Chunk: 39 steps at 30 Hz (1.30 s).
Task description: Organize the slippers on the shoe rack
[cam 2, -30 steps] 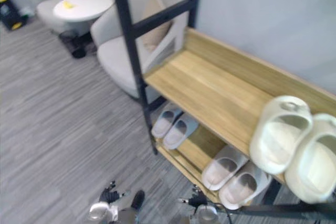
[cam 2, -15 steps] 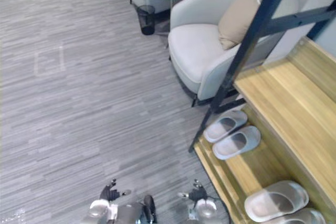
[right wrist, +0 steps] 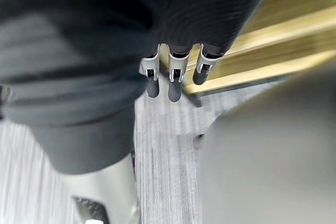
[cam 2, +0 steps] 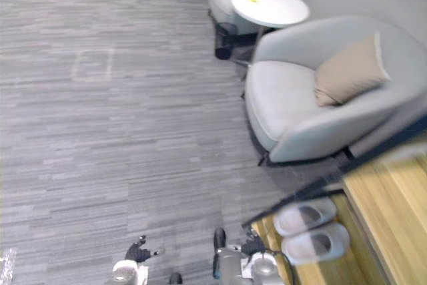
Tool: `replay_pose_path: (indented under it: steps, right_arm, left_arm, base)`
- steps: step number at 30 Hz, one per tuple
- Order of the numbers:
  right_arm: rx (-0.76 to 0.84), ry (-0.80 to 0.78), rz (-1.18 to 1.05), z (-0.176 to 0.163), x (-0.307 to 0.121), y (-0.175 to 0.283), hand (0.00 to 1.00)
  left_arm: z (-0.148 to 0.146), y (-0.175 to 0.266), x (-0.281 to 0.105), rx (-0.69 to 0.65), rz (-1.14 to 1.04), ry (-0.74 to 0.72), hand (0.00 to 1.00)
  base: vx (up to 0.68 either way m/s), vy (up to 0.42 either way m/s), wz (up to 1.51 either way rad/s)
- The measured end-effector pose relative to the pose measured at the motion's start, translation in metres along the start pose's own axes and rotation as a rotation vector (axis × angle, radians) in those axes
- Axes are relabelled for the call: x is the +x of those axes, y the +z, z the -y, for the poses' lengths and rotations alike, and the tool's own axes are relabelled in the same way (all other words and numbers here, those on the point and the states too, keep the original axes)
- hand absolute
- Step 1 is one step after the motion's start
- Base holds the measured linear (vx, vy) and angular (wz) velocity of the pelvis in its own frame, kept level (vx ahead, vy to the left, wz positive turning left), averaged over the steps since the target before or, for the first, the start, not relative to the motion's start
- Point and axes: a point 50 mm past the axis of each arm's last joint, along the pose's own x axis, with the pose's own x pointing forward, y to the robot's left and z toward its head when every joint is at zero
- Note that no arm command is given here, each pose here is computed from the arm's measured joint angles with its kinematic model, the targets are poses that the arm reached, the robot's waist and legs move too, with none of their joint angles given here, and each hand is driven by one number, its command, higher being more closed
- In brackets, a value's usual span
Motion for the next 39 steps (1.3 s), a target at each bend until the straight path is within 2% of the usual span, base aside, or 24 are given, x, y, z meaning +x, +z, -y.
replay_pose_path:
  steps: [3, 7, 14, 18, 23, 35, 39]
  right_arm:
    - [0.012, 0.008, 0.005, -0.004, -0.002, -0.001, 0.0]
    - [0.07, 0.033, 0.034, -0.018, -0.006, 0.003, 0.0]
    - [0.065, 0.003, 0.01, -0.01, -0.005, -0.002, 0.0]
    - [0.098, 0.005, -0.055, -0.014, -0.007, -0.016, 0.0]
    - [0.119, 0.022, -0.017, -0.018, -0.008, -0.01, 0.0]
    - [0.131, -0.011, 0.04, -0.006, -0.004, 0.006, 0.0]
    - [0.105, 0.046, 0.01, -0.024, -0.008, -0.001, 0.0]
  left_arm:
    - [0.004, 0.004, 0.0, -0.095, 0.003, 0.02, 0.0]
    - [0.006, 0.021, -0.001, -0.125, 0.079, 0.019, 0.0]
    - [0.01, 0.022, -0.002, -0.133, 0.084, 0.011, 0.0]
    - [0.003, 0.017, 0.0, -0.116, 0.063, 0.025, 0.0]
    - [-0.005, 0.004, -0.002, -0.103, 0.021, 0.042, 0.0]
    - [0.014, 0.009, 0.0, -0.156, 0.007, 0.008, 0.0]
    - [-0.003, -0.001, -0.004, -0.224, -0.003, 0.075, 0.0]
  base:
    - [0.43, -0.189, 0.79]
    - [0.37, -0.126, 0.4]
    - [0.34, 0.131, 0.69]
    - [0.47, 0.269, 0.71]
    - [0.52, 0.159, 0.82]
    - [0.62, -0.085, 0.54]
    - [0.65, -0.108, -0.22]
